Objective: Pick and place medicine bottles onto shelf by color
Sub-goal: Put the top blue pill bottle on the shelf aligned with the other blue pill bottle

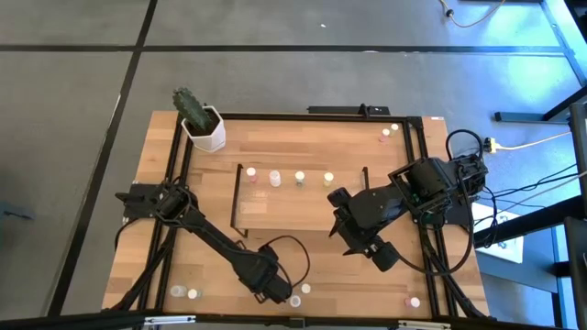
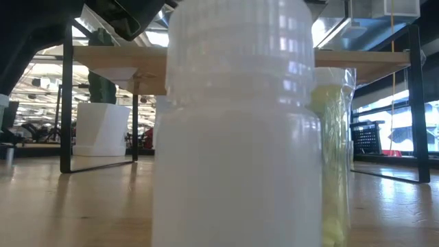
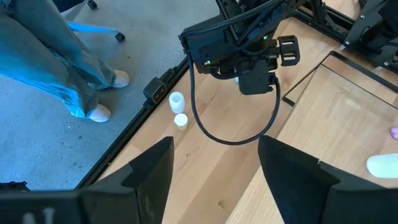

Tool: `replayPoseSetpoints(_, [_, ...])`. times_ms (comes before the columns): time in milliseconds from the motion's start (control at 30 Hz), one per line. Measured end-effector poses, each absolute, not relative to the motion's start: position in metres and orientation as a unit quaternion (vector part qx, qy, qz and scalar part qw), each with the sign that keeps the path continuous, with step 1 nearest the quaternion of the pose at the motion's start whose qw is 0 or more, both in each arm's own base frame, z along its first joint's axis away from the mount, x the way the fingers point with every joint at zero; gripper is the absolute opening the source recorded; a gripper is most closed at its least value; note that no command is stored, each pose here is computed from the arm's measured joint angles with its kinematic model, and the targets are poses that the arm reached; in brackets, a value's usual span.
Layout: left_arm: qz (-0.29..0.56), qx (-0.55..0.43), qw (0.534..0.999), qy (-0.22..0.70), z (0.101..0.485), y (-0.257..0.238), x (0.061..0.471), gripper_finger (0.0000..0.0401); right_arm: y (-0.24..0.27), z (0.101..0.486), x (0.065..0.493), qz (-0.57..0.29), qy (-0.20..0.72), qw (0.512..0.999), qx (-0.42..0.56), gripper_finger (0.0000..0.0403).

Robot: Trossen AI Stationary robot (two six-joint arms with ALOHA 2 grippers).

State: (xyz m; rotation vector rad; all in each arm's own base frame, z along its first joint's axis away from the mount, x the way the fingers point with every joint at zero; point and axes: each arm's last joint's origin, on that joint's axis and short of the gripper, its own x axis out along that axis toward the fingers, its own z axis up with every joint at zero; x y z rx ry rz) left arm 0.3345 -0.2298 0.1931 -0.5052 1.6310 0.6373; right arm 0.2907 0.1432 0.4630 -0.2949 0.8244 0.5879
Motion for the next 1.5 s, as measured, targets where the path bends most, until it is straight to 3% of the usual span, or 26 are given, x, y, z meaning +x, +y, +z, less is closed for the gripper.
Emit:
replayPoseSetpoints(433, [0.278, -0.240, 0.637, 0.678, 0.214, -0.236, 0.340, 0.0212, 0.143, 0.463, 0.291, 0.280, 0.393, 0.864, -0.141, 0.0236])
replayPoseSetpoints(833, [0.281, -0.217, 0.664, 0.658, 0.256, -0.247, 0.329, 0.0212, 0.143, 0.463, 0.291, 0.281, 0.393, 0.864, -0.141, 0.0236])
replayPoseSetpoints(1300, [0.286, -0.269, 0.745, 0.540, 0.314, -0.274, 0.304, 0.0212, 0.144, 0.465, 0.292, 0.281, 0.382, 0.869, -0.139, 0.0236])
replayPoseSetpoints(1500, [0.296, -0.304, 0.753, 0.503, 0.323, -0.294, 0.278, 0.0212, 0.146, 0.469, 0.296, 0.282, 0.354, 0.881, -0.136, 0.0236])
